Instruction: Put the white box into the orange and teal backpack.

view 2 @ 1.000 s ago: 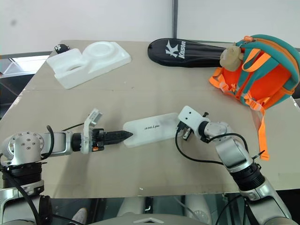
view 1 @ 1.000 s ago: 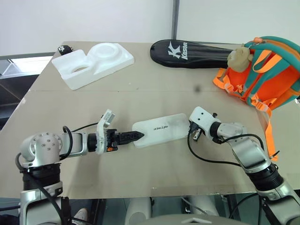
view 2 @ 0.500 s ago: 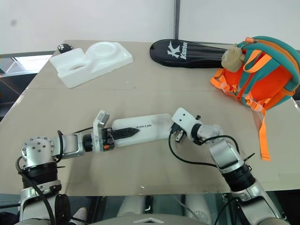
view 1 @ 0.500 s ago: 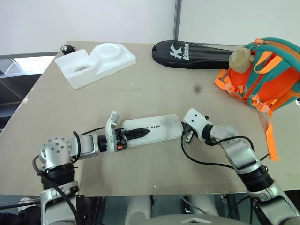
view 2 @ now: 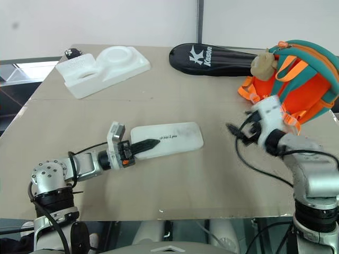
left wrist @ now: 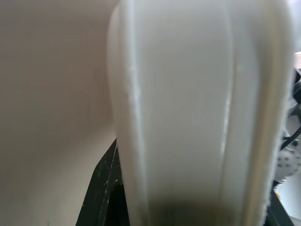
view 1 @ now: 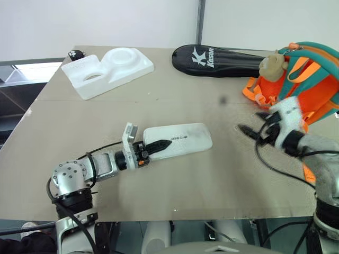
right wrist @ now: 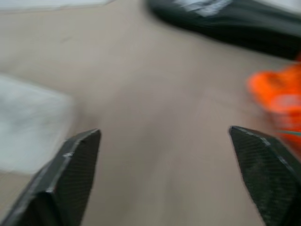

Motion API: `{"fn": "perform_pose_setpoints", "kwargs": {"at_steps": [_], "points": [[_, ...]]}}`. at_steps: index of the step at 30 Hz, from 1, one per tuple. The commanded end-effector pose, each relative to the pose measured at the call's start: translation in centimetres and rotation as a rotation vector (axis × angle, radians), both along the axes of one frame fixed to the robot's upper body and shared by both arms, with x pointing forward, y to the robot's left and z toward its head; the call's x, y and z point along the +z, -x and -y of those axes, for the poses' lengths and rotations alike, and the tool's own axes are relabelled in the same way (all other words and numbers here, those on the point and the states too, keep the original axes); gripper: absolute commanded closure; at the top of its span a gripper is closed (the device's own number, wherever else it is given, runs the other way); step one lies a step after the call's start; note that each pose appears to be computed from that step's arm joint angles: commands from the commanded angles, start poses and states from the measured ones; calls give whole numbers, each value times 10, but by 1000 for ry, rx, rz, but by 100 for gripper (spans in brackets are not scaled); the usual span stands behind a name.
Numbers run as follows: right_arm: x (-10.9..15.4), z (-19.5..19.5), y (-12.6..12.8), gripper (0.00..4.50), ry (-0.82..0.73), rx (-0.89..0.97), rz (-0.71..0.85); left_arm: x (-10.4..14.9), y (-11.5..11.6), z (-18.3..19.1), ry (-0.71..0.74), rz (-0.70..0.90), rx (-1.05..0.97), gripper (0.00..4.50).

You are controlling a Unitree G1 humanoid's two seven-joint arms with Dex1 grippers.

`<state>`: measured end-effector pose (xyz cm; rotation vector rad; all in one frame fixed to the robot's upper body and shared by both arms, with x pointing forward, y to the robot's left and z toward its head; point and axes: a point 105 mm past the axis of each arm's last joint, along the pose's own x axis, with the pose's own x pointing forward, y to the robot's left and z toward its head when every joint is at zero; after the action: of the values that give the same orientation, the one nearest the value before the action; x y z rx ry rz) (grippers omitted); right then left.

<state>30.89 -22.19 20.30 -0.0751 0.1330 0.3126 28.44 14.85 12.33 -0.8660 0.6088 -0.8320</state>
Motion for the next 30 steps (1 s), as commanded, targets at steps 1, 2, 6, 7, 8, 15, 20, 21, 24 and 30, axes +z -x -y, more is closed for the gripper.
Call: {"fn": "perform_pose_setpoints", "kwargs": {"at_steps": [1, 2, 6, 7, 8, 15, 20, 21, 24, 30], "points": [[18, 47, -9, 15, -52, -260, 2, 26, -2, 7, 18, 137, -9, 340], [19, 53, -13, 15, -56, -293, -3, 26, -2, 7, 10, 144, -9, 340], [26, 61, -47, 15, -109, -368, 31, 30, -5, 14, -9, 176, -10, 340], [27, 62, -62, 15, -123, -391, 44, 32, -5, 16, -8, 186, -14, 340], [30, 59, -75, 15, -146, -391, 60, 34, -6, 17, -10, 195, -14, 340], [43, 44, -113, 247, -120, -329, 184, 38, -8, 15, -21, 238, 27, 340], [58, 23, -114, 445, -96, -175, 300, 39, -8, 11, -12, 263, 79, 340], [64, 15, -112, 445, -107, -120, 331, 41, -10, 10, -6, 278, 98, 340], [81, -6, -103, 445, -138, 31, 407, 50, -16, 3, 10, 327, 162, 340], [143, -76, -45, 445, -376, 549, 576, 92, -30, -30, -22, 616, 370, 340]]}}
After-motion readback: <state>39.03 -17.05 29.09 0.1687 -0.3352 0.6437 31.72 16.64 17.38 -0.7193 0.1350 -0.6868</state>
